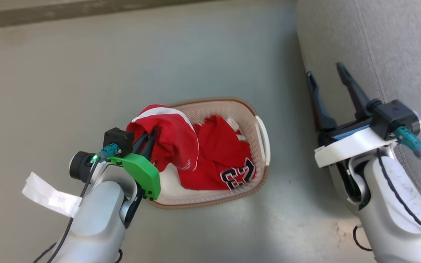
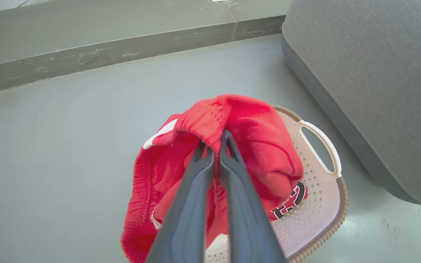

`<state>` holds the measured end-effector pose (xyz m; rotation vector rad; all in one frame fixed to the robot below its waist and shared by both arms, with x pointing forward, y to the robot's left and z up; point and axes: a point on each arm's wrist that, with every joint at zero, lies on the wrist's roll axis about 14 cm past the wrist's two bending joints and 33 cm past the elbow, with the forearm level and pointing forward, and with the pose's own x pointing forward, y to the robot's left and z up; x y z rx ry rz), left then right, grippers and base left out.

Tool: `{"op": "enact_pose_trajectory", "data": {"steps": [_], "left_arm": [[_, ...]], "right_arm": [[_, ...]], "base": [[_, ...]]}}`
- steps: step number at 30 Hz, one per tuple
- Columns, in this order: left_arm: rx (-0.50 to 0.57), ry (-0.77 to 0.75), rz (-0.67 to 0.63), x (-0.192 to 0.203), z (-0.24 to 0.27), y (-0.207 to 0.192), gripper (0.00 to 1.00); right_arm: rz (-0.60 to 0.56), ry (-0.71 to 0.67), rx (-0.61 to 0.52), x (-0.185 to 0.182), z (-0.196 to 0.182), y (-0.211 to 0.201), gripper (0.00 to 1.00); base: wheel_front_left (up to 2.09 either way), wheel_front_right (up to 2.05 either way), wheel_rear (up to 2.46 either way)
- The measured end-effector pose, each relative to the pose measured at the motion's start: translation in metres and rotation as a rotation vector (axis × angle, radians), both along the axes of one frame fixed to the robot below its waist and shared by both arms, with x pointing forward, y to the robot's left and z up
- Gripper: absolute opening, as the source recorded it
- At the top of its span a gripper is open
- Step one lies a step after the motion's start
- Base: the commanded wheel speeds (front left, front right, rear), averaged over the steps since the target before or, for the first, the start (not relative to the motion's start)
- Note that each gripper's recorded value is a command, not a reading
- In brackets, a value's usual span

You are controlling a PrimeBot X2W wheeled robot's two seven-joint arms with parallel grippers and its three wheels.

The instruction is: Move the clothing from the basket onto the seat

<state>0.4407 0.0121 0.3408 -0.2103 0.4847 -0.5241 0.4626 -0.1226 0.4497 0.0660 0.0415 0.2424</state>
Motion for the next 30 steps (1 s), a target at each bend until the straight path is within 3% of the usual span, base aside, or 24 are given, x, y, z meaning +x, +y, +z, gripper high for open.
{"op": "enact_pose_trajectory", "data": {"steps": [9,15,24,30], "left_arm": [[-0.055,-0.128,0.074,0.007,0.055,0.015,0.00],[-0.136,-0.319,0.120,0.024,0.126,0.019,0.00],[-0.234,-0.599,0.100,0.023,0.227,0.013,0.00],[-0.285,-0.709,0.073,0.009,0.268,0.006,0.00]], "right_arm": [[0.065,-0.022,0.031,-0.014,0.015,0.028,1.00],[0.106,-0.036,0.042,-0.026,0.025,0.042,1.00],[0.117,-0.034,0.050,-0.044,0.030,0.046,1.00],[0.123,-0.047,0.061,-0.052,0.037,0.049,1.00]], "base": [[0.00,0.00,0.00],[0.00,0.00,0.00],[0.00,0.00,0.00],[0.00,0.00,0.00]]}}
